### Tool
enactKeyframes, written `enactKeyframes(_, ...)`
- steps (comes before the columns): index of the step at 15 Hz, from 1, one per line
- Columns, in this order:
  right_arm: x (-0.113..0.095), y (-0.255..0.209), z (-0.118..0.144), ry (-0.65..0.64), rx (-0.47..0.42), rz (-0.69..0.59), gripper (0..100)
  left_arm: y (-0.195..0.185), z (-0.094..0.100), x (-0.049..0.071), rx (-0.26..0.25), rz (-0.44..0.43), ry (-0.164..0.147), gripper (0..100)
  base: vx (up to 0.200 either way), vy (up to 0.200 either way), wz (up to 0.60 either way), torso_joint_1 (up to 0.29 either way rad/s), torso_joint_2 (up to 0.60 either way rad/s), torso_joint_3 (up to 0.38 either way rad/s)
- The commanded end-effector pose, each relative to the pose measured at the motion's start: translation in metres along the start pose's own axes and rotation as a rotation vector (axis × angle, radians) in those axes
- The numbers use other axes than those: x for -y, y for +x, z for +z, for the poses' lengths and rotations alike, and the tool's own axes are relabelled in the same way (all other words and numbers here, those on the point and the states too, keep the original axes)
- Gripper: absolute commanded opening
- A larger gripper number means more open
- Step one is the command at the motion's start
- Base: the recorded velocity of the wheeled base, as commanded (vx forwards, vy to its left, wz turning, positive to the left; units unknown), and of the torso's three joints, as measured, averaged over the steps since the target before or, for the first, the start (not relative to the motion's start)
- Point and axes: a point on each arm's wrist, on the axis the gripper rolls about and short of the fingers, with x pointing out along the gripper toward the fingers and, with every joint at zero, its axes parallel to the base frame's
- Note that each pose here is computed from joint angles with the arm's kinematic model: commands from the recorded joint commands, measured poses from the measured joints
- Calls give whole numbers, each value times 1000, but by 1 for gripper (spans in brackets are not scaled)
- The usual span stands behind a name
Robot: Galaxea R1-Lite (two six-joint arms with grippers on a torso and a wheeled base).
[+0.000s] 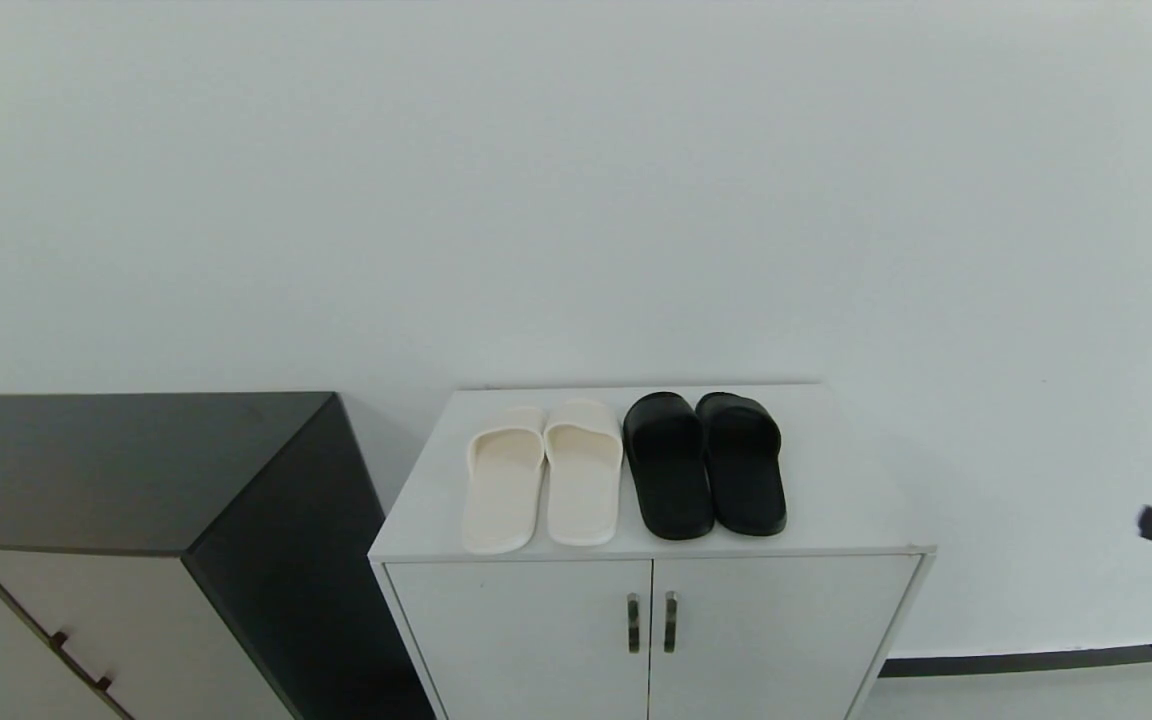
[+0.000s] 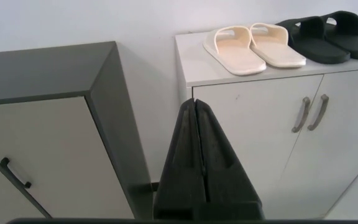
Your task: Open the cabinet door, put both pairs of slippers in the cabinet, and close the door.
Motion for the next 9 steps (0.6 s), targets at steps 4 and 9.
enactKeyframes(4, -65, 129, -25, -64, 6, -167, 100, 0, 0, 0, -1, -1, -53, 0, 0, 0, 0, 0, 0, 0)
enactKeyframes(9, -80, 188, -32, -82, 2, -249, 100, 0, 0, 0, -1, -1, -52, 0, 0, 0, 0, 0, 0, 0)
